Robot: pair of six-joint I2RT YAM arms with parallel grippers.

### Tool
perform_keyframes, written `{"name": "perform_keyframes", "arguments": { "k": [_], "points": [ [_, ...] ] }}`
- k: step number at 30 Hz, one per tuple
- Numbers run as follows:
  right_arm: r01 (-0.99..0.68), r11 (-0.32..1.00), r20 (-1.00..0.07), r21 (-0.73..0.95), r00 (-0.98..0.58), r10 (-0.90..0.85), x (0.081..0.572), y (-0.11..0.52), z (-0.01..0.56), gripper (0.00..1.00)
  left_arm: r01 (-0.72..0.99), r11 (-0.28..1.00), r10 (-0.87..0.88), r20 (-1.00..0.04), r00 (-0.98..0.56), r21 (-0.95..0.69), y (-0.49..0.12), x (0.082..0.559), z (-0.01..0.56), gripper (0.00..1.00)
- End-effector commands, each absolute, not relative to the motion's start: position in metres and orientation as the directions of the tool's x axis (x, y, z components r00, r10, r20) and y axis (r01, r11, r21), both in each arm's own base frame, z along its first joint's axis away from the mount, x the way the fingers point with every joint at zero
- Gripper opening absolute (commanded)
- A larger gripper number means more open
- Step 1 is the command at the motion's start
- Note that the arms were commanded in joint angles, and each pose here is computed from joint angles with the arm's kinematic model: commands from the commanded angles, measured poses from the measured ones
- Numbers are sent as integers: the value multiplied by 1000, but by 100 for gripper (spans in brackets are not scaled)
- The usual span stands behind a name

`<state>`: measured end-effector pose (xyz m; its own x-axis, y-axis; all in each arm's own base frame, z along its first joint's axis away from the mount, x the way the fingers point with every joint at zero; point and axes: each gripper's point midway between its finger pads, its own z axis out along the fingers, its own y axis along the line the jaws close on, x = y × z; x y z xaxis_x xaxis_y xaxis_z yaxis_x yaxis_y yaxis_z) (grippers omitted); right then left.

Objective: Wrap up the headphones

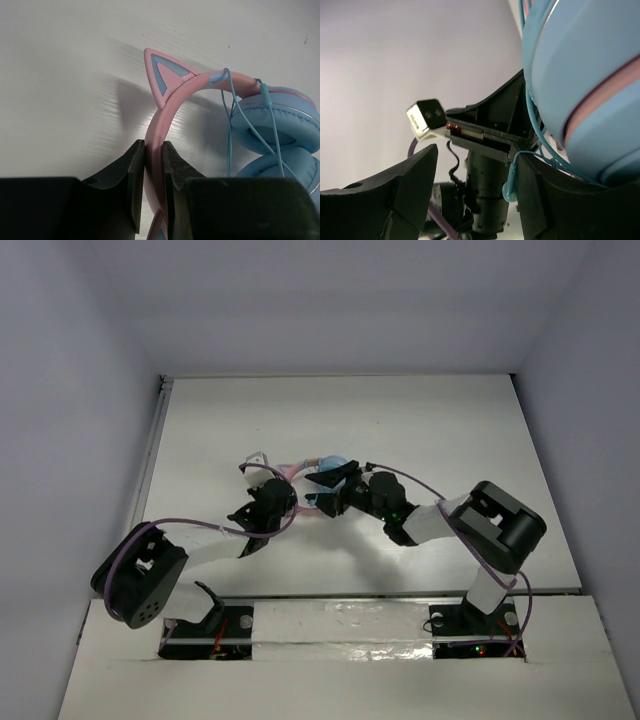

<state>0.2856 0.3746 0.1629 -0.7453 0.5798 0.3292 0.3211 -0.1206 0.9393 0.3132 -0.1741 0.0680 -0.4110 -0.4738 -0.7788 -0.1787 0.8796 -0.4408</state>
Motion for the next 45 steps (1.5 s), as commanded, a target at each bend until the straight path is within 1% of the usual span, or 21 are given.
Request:
{"name": "perform_keyframes", "arguments": {
  "k": [1,5,7,11,14,15,16,17,18,19,20,21,22,25,32,33,35,39,40,43,45],
  "points": [
    [237,-54,220,970,-756,616,300,379,198,66,-71,845,-518,-778,-356,-530,-202,316,111,0],
    [65,-2,47,998,-705,708,304,361,261,68,-72,845,-519,-778,-354,-530,-199,314,109,0],
    [89,179,-88,980,-612,786,316,338,247,74,-62,839,-524,-772,-360,-541,-202,313,109,0],
    [103,309,-164,946,-669,725,333,342,221,78,-41,831,-529,-764,-370,-555,-207,312,112,0],
    [81,277,-135,958,-721,679,320,353,222,74,-32,834,-520,-766,-379,-551,-208,311,114,0],
    [101,320,-159,942,-707,690,318,348,214,68,-29,833,-521,-765,-378,-553,-207,310,114,0],
    [96,361,-203,928,-680,704,324,341,216,42,-27,832,-522,-765,-377,-554,-207,309,114,0],
    [115,398,-226,910,-667,710,328,338,208,8,-26,830,-524,-764,-375,-557,-207,309,115,0],
    [139,444,-242,885,-678,694,325,335,197,0,-23,831,-522,-764,-379,-556,-208,309,114,0],
    [116,478,-269,871,-700,661,320,341,194,0,-22,830,-522,-764,-380,-557,-209,309,114,0],
    [117,490,-273,864,-709,650,318,348,192,4,-22,833,-517,-763,-388,-553,-211,310,111,0],
    [113,495,-274,861,-717,641,313,353,189,15,-21,834,-513,-761,-397,-551,-213,311,108,0],
    [115,479,-252,870,-732,633,303,364,190,42,-27,835,-511,-757,-406,-549,-218,315,106,0],
    [144,461,-231,875,-714,661,300,365,185,72,-17,819,-527,-741,-416,-573,-232,321,107,0],
    [200,630,-341,751,-698,629,317,363,172,75,10,780,-555,-699,-451,-626,-253,322,103,0],
    [210,658,-352,723,-707,613,316,361,168,72,19,774,-559,-697,-450,-633,-254,321,106,0],
    [239,624,-286,744,-730,621,312,363,160,0,30,766,-563,-694,-449,-642,-255,319,110,0],
    [256,574,-248,778,-715,654,316,361,165,0,33,756,-578,-691,-434,-654,-248,314,116,0],
    [260,564,-239,784,-712,660,315,361,166,12,29,759,-577,-692,-434,-651,-245,312,114,0],
    [247,554,-268,795,-677,686,320,353,182,76,24,755,-590,-695,-411,-656,-239,311,120,0],
    [224,569,-325,791,-635,701,319,350,201,92,21,757,-586,-694,-419,-653,-239,310,118,0]
  ]
}}
